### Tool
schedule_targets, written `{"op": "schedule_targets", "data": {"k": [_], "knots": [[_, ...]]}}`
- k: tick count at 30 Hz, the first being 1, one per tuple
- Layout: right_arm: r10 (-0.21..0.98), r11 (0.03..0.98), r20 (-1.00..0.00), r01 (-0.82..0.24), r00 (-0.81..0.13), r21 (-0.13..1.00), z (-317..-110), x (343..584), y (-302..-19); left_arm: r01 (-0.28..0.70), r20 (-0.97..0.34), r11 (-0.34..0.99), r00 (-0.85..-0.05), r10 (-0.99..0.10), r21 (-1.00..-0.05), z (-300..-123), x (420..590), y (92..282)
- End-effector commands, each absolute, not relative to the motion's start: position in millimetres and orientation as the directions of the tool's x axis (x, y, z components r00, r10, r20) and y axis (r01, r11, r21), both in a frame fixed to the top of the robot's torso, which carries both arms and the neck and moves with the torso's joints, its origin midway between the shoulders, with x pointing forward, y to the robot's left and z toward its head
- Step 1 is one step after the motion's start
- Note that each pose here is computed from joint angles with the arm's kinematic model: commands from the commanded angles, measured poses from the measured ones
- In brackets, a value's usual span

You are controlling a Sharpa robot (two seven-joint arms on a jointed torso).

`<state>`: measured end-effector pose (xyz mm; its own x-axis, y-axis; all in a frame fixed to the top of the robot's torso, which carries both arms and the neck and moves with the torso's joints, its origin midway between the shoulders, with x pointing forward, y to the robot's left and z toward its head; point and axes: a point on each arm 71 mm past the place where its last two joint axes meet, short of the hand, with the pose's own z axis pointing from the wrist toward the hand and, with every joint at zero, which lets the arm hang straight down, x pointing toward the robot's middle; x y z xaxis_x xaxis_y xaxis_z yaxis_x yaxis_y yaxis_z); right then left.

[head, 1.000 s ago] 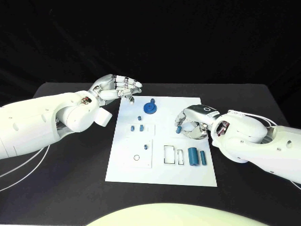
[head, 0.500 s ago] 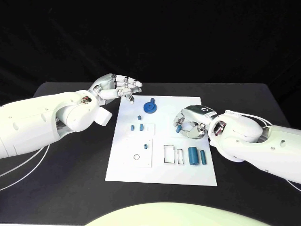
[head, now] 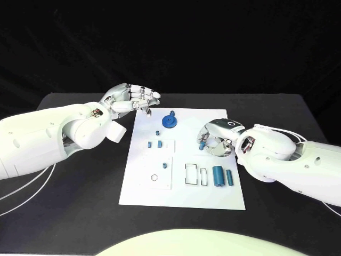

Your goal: Assemble the parts on the task board

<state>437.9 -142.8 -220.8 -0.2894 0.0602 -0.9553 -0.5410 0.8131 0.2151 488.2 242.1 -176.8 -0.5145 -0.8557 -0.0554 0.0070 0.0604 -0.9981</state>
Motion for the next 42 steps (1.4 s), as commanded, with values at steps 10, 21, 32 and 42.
{"op": "schedule_targets", "data": {"k": [10,21,32,42], "knots": [[0.074,0.808,-0.956,-0.545,-0.284,0.224,-221.2,436.9,-139.8,0.006,-0.049,0.054,-0.533,-0.845,-0.999,-176.5,487.4,240.5],[0.074,0.812,-0.955,-0.538,-0.288,0.225,-223.2,437.9,-139.2,0.006,-0.049,0.054,-0.533,-0.844,-0.999,-176.5,487.3,240.6],[0.087,0.812,-0.956,-0.536,-0.280,0.231,-222.3,437.4,-138.4,0.005,-0.049,0.054,-0.534,-0.844,-0.999,-176.6,487.4,240.3],[0.133,0.813,-0.964,-0.531,-0.230,0.238,-217.9,438.4,-139.2,0.005,-0.048,0.054,-0.535,-0.843,-0.999,-176.7,487.5,239.9]]}}
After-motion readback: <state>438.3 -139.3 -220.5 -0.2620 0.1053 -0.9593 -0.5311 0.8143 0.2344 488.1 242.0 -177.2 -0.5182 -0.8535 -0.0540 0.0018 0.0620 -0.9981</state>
